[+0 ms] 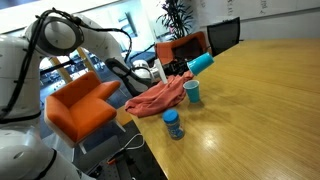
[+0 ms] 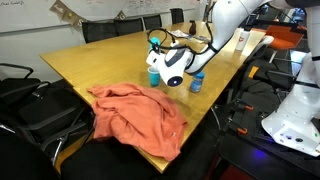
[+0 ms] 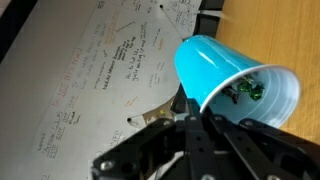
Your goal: Pour the things in the blue cup into the other cup
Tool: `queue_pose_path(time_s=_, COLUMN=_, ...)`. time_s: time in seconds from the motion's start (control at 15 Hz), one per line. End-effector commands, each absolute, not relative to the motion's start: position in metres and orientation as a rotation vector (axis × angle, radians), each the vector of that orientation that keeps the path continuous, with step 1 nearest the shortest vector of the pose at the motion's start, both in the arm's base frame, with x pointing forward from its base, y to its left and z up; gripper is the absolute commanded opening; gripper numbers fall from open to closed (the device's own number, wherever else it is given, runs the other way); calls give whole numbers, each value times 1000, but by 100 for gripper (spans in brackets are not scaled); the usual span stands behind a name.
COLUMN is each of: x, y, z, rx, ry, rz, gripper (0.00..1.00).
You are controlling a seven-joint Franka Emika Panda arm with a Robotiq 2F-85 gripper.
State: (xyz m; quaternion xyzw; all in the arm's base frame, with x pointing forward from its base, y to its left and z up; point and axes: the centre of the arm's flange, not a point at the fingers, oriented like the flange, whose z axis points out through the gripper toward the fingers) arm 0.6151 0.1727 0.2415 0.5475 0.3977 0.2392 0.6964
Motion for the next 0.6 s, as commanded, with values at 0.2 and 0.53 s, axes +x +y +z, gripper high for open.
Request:
queue_pose_path(time_s=0.2, x=607, y=175, z=242, rx=1108, ry=909, rz=494, gripper=1)
queue_pose_path(time_s=0.53, x=606, y=175, z=242, rx=1068, ry=923, rz=480, gripper=1)
